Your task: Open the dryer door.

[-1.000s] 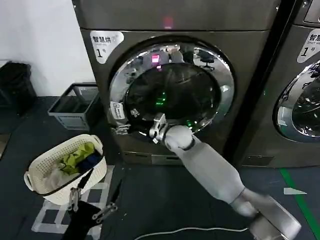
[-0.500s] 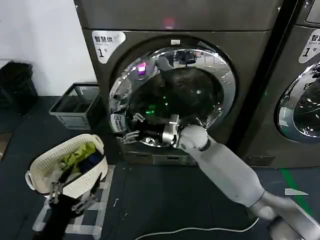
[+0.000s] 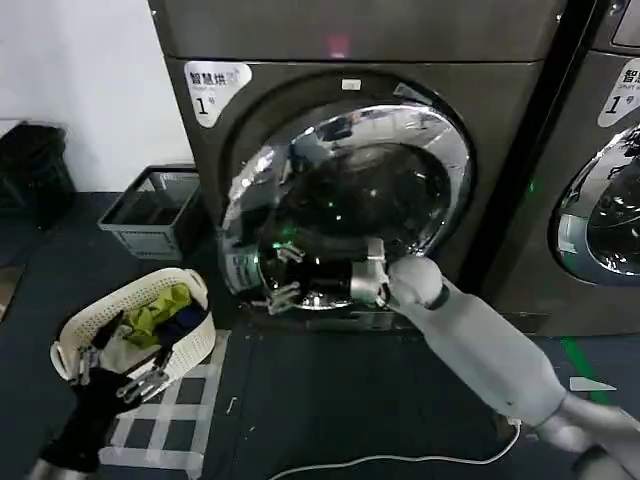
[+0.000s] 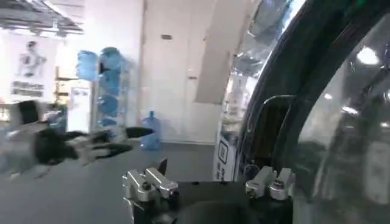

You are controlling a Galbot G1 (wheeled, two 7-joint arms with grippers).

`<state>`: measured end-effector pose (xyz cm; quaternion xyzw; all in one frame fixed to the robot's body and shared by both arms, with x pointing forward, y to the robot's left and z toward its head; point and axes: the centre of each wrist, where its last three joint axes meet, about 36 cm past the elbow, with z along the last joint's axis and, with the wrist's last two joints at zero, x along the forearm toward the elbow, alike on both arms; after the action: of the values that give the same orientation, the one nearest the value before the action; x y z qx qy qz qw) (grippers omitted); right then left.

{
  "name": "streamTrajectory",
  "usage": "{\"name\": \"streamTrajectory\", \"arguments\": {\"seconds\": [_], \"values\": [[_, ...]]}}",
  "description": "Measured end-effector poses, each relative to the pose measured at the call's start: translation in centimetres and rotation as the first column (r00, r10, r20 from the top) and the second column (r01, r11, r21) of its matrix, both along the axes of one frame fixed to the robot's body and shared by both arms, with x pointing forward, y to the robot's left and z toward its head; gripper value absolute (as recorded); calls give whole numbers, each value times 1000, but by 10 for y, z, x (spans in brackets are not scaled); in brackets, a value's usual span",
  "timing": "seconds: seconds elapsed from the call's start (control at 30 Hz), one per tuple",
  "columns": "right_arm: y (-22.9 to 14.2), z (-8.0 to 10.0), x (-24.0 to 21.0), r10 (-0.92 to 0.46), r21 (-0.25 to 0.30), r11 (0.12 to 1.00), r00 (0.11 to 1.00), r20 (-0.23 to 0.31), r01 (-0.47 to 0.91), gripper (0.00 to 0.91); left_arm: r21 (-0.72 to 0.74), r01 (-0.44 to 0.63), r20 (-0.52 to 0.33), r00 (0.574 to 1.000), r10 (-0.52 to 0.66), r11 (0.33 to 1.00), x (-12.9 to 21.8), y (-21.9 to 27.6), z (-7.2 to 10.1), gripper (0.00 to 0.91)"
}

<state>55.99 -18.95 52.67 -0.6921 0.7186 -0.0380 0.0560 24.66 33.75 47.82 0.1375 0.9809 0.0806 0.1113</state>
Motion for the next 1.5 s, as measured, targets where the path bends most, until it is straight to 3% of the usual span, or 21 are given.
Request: {"name": "streamTrajectory", "arguments": {"seconds": [0.47,0.93,1.17,1.5], "values": [[-49,2,-33,119,-13,993,993,20,-119,907,19,56,6,998,-56,998,38,1,5,907],[-99,3,-75,115,3,993,993,37,-115,907,41,111,35,993,-112,993,81,-5,11,907],[-133,10,-106,-8,27,1000,999,32,7,907,95,202,33,978,-206,975,100,-21,9,907],[-180,19,-150,-228,71,972,971,75,223,907,117,360,33,930,-366,925,130,-57,6,907]]}}
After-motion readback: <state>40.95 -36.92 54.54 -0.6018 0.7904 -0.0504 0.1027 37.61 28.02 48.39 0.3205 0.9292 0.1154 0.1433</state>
